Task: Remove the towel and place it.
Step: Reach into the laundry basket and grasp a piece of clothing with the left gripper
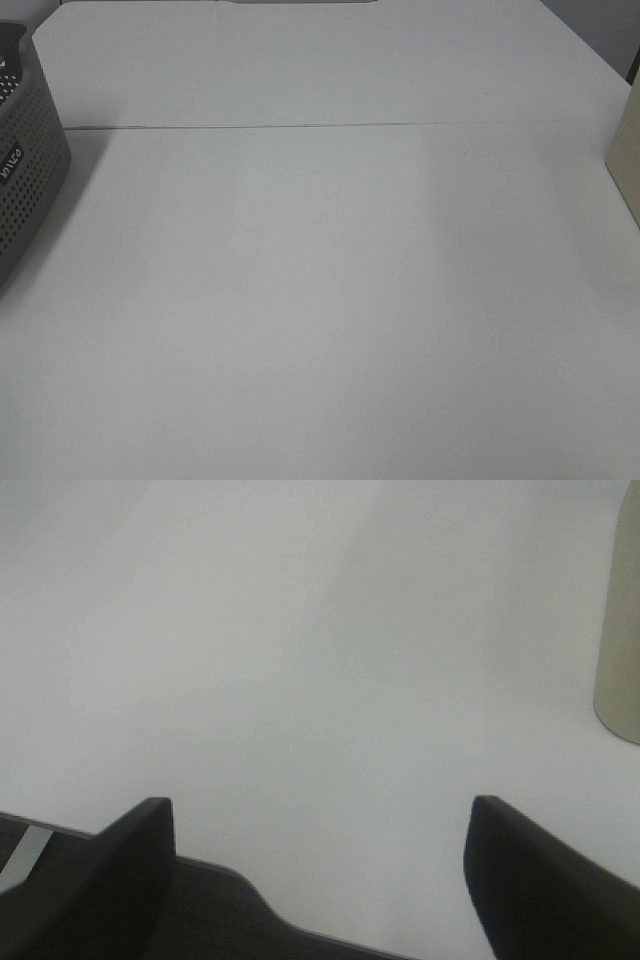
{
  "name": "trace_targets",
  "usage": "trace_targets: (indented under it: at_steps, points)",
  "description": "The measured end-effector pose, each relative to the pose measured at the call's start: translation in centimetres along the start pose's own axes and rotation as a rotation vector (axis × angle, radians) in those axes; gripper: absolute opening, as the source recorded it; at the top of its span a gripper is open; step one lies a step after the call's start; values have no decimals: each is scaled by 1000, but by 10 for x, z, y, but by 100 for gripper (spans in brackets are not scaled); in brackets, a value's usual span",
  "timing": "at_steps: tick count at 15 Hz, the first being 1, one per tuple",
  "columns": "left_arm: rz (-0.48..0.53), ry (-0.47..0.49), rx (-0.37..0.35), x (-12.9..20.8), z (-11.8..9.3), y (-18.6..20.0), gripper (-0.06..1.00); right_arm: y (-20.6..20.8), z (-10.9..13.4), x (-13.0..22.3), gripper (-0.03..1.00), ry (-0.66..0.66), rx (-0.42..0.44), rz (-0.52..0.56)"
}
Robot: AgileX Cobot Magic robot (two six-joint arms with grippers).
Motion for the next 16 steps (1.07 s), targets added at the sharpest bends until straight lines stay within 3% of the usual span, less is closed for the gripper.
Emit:
trace_targets:
  at_steps: [8,13,16]
  points:
    - [0,-5,2,0,0,0,91,0,-2,0,76,6,11,-1]
    - [-2,-86,114,1,-16,1,91,0,-12,1,76,34,82,8]
    - [-3,-98,124,1,-17,1,91,0,-10,1,76,28,68,7]
Point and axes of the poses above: a point on each arm's last joint axis where the gripper is mounted, y pointing back along that axis away from the gripper, z along the wrist's bending axis when the last joint is at zero, x = y × z, the point moved 5 cm from there along -y, pointing out along that axis toward the gripper, and after that the axes turned 5 degrees about -y, right-handed, at the moved point
